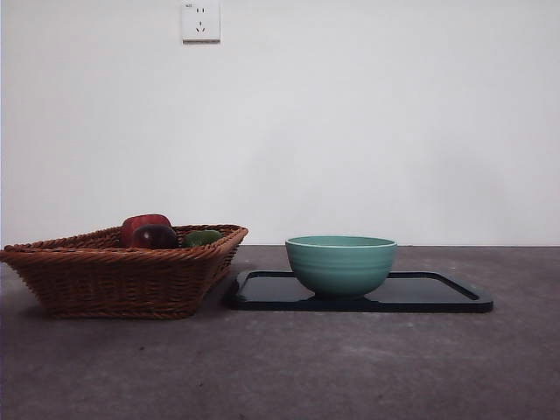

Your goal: Pick up the wifruite, put it on the bowl, pick up the plate, put it on desk

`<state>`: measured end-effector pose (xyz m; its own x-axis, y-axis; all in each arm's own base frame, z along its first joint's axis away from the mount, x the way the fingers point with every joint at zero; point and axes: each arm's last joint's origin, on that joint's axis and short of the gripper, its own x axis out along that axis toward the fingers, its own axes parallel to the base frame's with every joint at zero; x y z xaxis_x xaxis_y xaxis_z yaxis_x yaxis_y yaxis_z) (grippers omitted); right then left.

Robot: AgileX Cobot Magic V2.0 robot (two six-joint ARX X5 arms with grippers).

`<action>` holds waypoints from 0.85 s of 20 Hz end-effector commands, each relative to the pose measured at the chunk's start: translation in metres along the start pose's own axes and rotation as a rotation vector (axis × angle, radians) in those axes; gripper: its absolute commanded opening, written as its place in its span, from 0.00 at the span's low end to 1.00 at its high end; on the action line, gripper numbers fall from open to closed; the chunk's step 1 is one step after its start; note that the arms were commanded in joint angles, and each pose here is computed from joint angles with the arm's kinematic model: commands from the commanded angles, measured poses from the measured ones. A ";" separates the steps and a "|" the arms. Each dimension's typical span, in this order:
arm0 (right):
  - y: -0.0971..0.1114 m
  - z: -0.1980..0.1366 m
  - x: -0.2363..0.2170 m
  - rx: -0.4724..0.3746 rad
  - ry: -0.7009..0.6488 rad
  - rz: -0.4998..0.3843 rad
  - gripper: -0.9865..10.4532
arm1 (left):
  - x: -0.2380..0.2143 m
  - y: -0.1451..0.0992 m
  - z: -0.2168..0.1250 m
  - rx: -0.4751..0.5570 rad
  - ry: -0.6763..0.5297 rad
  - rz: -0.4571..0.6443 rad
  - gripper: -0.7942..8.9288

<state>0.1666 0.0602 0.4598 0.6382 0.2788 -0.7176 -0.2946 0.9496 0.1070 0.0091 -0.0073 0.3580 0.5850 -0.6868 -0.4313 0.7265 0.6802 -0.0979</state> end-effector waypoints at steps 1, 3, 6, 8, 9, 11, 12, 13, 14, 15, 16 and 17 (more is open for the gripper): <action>0.001 -0.024 -0.028 -0.020 -0.001 0.015 0.58 | -0.003 0.000 0.004 0.003 -0.029 -0.010 0.72; 0.001 -0.049 -0.048 -0.030 -0.049 0.032 0.58 | -0.003 0.000 0.004 0.000 -0.030 -0.010 0.72; -0.003 -0.095 -0.068 -0.033 -0.096 0.074 0.58 | -0.003 0.000 0.004 0.000 -0.028 -0.009 0.72; -0.007 -0.128 -0.074 -0.029 -0.124 0.080 0.58 | -0.003 0.000 0.004 0.000 -0.028 -0.009 0.72; -0.008 -0.143 -0.076 -0.032 -0.138 0.095 0.58 | -0.003 0.000 0.004 0.000 -0.028 -0.009 0.72; -0.011 -0.172 -0.078 -0.035 -0.170 0.116 0.58 | -0.003 0.000 0.004 0.000 -0.029 -0.010 0.72; -0.013 -0.187 -0.078 -0.039 -0.186 0.141 0.58 | -0.003 0.000 0.004 0.000 -0.029 -0.010 0.72; -0.013 -0.198 -0.078 -0.042 -0.200 0.168 0.58 | -0.003 0.000 0.004 0.000 -0.030 -0.010 0.72; -0.014 -0.207 -0.078 -0.044 -0.211 0.187 0.58 | -0.003 0.000 0.004 0.000 -0.029 -0.010 0.72; -0.015 -0.215 -0.077 -0.041 -0.218 0.192 0.58 | -0.003 0.000 0.004 0.000 -0.029 -0.010 0.72; -0.015 -0.220 -0.076 -0.037 -0.225 0.194 0.58 | -0.003 0.000 0.004 0.000 -0.030 -0.010 0.72; -0.016 -0.222 -0.076 -0.038 -0.229 0.195 0.58 | -0.003 0.000 0.004 0.000 -0.031 -0.010 0.72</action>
<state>-0.0317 -0.0063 0.3635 0.7439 0.4887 -0.4558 -0.4602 0.8692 0.1809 0.0094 -0.0077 0.3590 0.5875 -0.6909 -0.4214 0.7269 0.6794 -0.1003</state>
